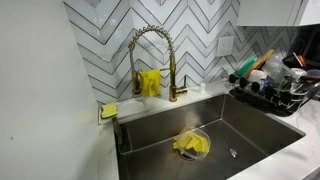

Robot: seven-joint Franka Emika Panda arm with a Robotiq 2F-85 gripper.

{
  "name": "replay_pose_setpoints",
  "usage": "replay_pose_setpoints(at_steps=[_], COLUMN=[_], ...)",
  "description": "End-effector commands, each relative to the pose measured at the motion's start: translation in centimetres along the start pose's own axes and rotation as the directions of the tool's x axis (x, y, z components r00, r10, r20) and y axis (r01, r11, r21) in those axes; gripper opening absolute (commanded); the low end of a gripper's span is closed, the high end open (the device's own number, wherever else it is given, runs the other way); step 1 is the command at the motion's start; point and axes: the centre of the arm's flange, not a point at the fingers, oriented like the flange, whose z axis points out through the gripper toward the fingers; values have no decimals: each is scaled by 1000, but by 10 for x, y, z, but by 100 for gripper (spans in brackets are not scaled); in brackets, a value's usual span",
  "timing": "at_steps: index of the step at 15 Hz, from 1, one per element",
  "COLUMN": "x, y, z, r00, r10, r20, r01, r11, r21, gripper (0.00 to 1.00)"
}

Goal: Hang the container on the cup holder

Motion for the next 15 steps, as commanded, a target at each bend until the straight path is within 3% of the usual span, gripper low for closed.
replay_pose_setpoints(at_steps=[1, 6, 9, 12, 15], x=[0, 0, 19, 33, 62], y=[0, 0, -35, -88, -130], z=[0, 0, -40, -90, -121], r00=[1000, 1000, 979, 922, 812], r10=[0, 0, -73, -173, -242], r20=[0, 0, -191, -347, -531], r01=[0, 0, 63, 145, 200], r11=[1000, 1000, 996, 984, 970], r21=[0, 0, -56, -106, -136], gripper=[100, 100, 100, 100, 100])
